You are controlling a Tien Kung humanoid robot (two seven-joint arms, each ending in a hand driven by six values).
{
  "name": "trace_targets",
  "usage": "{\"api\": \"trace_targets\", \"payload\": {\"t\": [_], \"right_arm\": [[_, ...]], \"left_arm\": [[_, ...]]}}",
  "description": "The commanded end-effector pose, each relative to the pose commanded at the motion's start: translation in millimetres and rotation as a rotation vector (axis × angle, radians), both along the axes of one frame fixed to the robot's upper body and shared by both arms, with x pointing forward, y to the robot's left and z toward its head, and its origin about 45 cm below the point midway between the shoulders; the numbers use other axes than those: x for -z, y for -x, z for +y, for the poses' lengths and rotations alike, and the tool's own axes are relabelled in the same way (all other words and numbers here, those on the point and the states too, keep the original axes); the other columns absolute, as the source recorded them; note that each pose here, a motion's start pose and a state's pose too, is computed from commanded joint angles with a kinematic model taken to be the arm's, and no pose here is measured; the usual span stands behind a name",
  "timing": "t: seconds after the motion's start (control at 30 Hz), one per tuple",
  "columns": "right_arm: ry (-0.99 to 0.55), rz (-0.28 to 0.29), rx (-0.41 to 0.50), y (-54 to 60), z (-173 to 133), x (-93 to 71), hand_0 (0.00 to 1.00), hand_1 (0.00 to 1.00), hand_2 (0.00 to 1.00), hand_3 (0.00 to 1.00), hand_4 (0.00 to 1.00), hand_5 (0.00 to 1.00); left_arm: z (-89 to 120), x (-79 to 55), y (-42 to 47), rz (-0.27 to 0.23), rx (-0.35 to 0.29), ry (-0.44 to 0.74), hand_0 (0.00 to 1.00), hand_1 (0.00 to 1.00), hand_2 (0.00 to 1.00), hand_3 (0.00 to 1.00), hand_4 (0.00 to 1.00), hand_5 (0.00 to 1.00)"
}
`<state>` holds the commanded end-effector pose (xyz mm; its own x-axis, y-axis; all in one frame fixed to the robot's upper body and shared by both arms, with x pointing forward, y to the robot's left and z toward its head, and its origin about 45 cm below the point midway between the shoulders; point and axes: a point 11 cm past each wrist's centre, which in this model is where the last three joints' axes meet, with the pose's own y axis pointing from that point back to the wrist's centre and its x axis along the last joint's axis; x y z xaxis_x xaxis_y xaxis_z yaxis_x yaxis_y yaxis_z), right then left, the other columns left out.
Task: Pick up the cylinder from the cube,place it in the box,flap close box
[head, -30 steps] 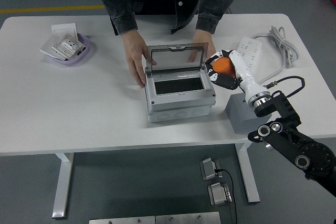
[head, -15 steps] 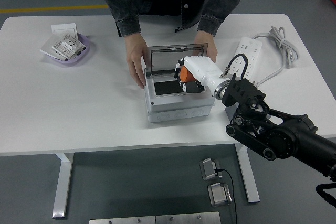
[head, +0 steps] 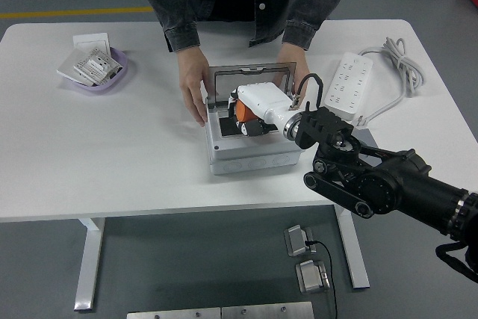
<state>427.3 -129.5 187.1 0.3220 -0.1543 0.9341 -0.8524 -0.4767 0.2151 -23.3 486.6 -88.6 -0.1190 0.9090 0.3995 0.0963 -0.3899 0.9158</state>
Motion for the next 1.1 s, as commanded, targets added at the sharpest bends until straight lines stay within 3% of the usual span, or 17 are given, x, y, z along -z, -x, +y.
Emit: {"api": "trace_targets", "payload": {"t": [0.27, 0.3, 0.47, 0.5, 0.67, 0.7, 1.1], "right_arm": [[-0.072, -0.004, -0.004, -5.0, -3, -8.8, 0.167, 0.165, 0.218, 0.212, 0.002, 0.002], [-0.076, -0.004, -0.003, -5.2, -4, -8.9, 0.390, 0.343, 0.441, 0.532, 0.507, 0.087], [-0.098, -0.005, 0.004, -5.9, -6, -9.5, 0.390, 0.343, 0.441, 0.532, 0.507, 0.087], [-0.104, -0.006, 0.006, -6.0, -7, -9.8, 0.339, 0.363, 0.486, 0.585, 0.756, 0.285], [-0.124, -0.011, 0.012, -6.1, -8, -9.9, 0.339, 0.363, 0.486, 0.585, 0.756, 0.285], [-0.128, -0.012, 0.013, -6.0, -8, -9.8, 0.530, 0.457, 0.521, 0.598, 0.912, 0.475], [-0.187, -0.001, 0.027, -3.0, -11, -9.8, 0.566, 0.455, 0.528, 0.584, 0.939, 0.505]], "left_arm": [[0, 0.0, -3.1, -0.005, 0.005, -0.001, 0.628, 0.652, 0.608, 0.627, 0.649, 0.167], [0, 0.0, -3.7, -0.006, 0.005, 0.000, 0.628, 0.652, 0.608, 0.627, 0.649, 0.167], [0, -0.1, -4.8, -0.007, 0.007, -0.001, 0.628, 0.652, 0.608, 0.627, 0.649, 0.167], [0, -0.1, -4.8, -0.006, 0.007, -0.001, 0.628, 0.652, 0.608, 0.626, 0.649, 0.166], [0, -0.2, -6.3, -0.008, 0.009, -0.002, 0.628, 0.652, 0.608, 0.626, 0.649, 0.166], [0, -0.2, -6.8, -0.009, 0.010, -0.002, 0.627, 0.652, 0.608, 0.627, 0.648, 0.167], [-1, 0.4, -7.7, -0.007, 0.016, 0.000, 0.627, 0.652, 0.608, 0.626, 0.646, 0.166]]}}
